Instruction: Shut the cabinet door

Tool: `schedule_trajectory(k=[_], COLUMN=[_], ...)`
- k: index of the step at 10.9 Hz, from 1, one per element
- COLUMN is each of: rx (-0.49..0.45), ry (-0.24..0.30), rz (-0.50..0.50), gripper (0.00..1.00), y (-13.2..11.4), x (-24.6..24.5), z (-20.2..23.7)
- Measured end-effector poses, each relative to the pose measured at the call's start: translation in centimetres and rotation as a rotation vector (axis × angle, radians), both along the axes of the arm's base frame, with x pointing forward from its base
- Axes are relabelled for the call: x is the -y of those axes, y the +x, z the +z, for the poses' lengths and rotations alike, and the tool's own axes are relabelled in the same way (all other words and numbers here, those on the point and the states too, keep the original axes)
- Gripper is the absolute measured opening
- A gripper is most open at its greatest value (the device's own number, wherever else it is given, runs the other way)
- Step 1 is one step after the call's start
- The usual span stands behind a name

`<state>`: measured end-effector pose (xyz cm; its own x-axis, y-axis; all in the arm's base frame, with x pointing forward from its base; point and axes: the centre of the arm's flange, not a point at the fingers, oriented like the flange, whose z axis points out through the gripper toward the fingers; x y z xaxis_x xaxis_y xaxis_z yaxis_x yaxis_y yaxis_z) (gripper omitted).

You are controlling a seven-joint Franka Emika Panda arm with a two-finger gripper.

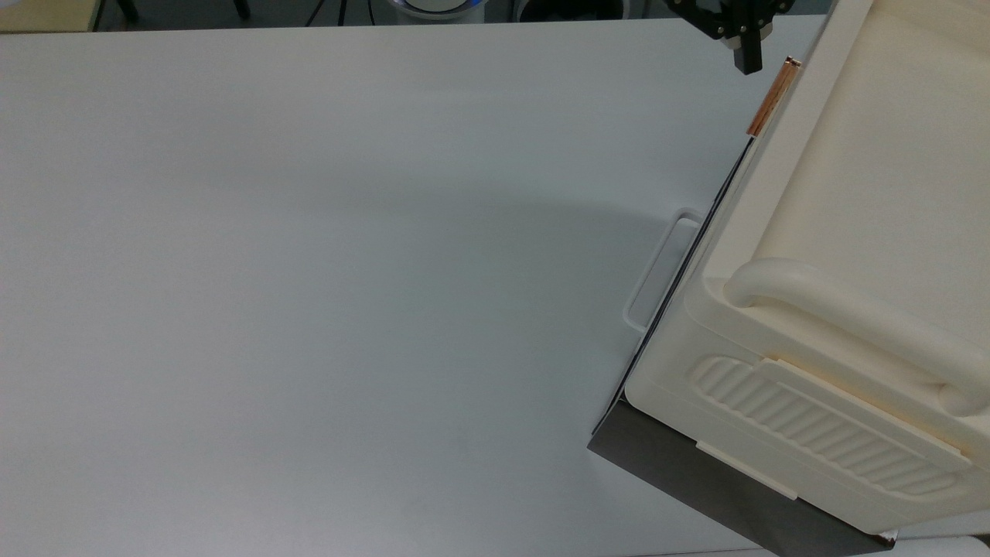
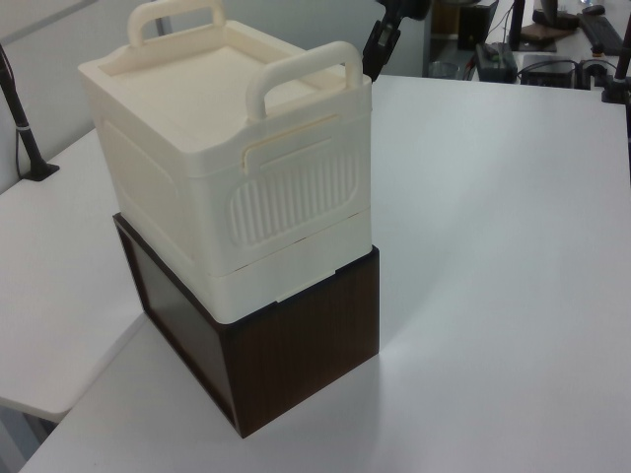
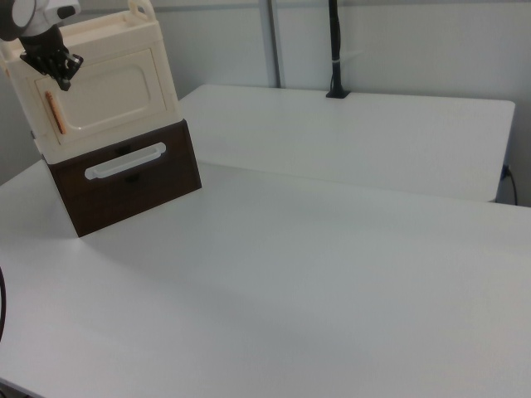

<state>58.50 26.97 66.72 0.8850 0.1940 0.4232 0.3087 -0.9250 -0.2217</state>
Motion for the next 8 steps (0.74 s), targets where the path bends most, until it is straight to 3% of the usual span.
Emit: schedule_trajectory(k=[2,5,6,8], rx=[-0.055,-0.249,-0.302,-0.347], ry=[-0.052,-0.308,-0.360,-0.382], rz=[-0.028,-0.112,-0.147,-0.223], gripper=[0.01,0.01,0.01,0.02], y=[1.0,1.7,1.7,1.4], x=[2.6,11.0,13.5,18.3], z=[-1.9,-5.5,-6.1,-6.1])
